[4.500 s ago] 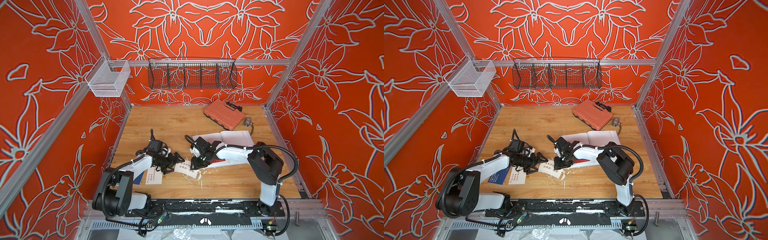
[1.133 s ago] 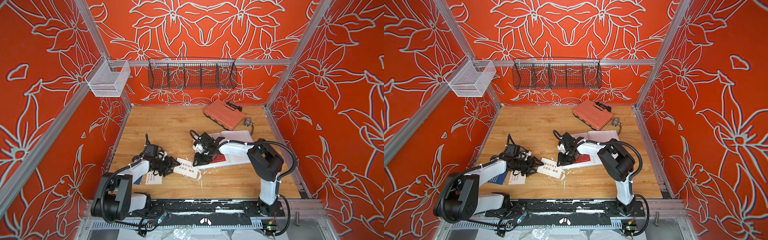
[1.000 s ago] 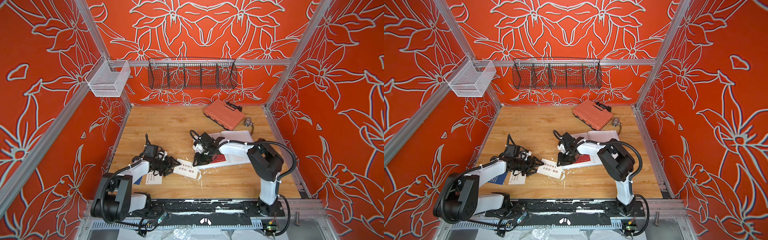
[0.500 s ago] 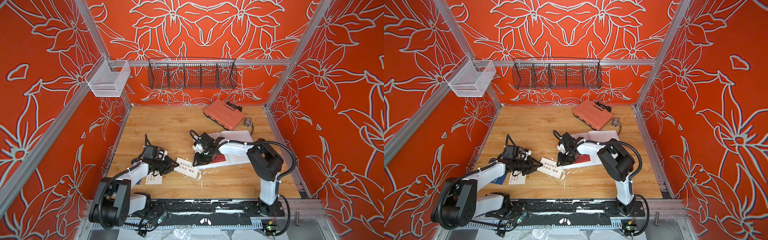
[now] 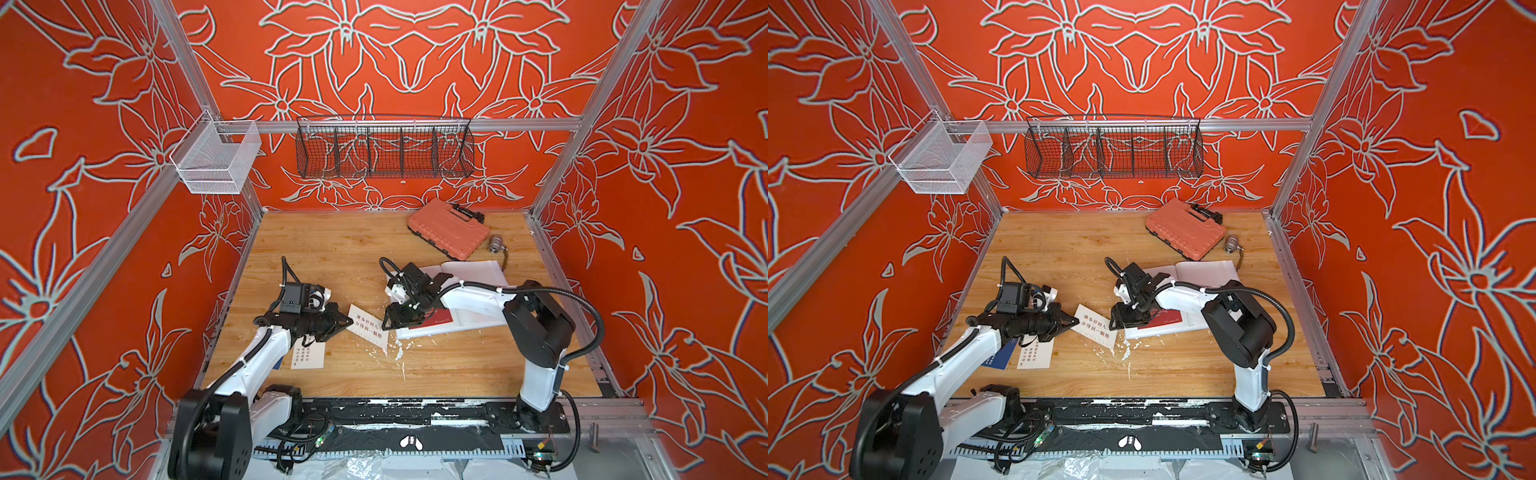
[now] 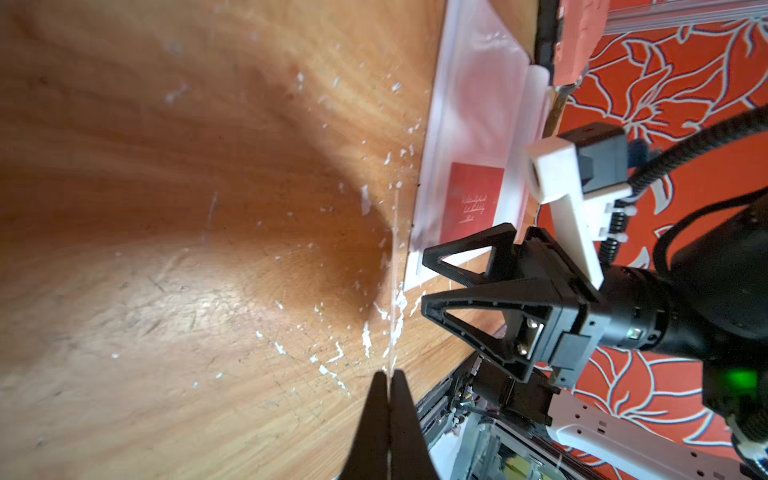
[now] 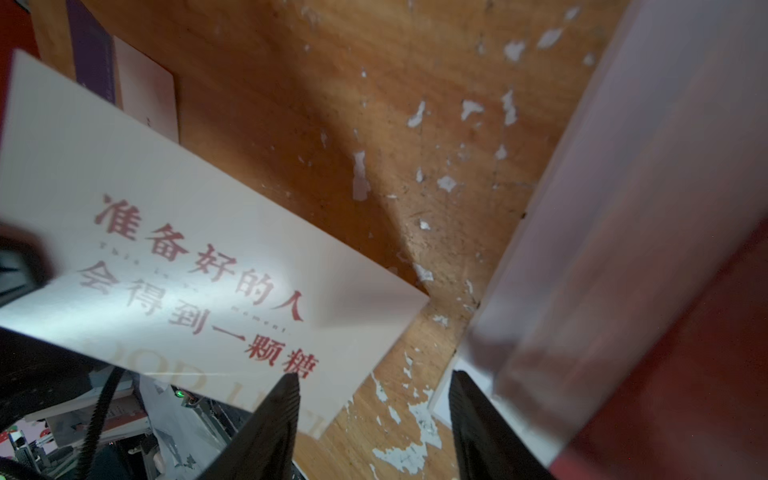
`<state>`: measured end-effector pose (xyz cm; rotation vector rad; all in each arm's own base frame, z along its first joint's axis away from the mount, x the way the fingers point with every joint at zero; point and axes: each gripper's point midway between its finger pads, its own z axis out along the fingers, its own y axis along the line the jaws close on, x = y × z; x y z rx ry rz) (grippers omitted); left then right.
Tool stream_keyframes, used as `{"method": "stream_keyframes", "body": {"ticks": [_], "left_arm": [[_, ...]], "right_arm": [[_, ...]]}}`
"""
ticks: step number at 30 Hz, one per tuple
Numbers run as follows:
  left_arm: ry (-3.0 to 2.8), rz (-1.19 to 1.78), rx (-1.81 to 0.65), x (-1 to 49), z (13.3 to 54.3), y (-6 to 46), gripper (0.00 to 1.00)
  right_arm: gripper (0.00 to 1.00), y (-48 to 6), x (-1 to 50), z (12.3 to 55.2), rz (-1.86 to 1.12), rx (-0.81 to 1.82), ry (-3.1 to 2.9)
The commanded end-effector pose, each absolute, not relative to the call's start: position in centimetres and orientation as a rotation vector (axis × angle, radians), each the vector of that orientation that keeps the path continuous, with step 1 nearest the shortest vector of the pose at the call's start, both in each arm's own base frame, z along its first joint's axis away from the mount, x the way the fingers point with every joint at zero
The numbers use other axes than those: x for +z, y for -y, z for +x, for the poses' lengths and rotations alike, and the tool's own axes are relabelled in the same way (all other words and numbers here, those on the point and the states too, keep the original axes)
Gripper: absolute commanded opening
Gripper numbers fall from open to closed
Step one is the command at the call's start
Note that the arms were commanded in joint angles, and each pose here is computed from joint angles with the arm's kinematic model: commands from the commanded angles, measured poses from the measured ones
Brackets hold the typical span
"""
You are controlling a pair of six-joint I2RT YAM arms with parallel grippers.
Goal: Place the photos into the photo albums
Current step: Pick up the photo at the center of the board.
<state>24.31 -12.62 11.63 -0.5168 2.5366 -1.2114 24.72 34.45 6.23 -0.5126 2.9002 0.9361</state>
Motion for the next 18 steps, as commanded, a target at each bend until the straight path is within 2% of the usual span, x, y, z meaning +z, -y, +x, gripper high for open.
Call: {"method": "stream_keyframes", "body": {"ticks": [1, 9, 15, 18], "left_arm": [[-2.499, -0.526, -1.138, 13.9, 24.3, 11.6, 0.0], [-2.332, -0.517, -1.259, 19.1, 27.2, 12.4, 0.0], [-2.254, -0.496, -1.349, 21.6, 28.1, 13.1, 0.0], [-2.26, -0.523, -1.365, 21.2, 28.7, 13.2, 0.0]], "right_arm": [[0.63, -34.1, 9.9, 26.3, -0.438, 0.985, -2.798], [0.66, -34.5, 15.5, 27.5, -0.297, 1.325, -2.598], [0.67, -34.5, 15.7, 27.7, -0.217, 1.452, -2.57], [0.67, -35.0, 15.2, 27.7, -0.194, 1.505, -2.567]]}}
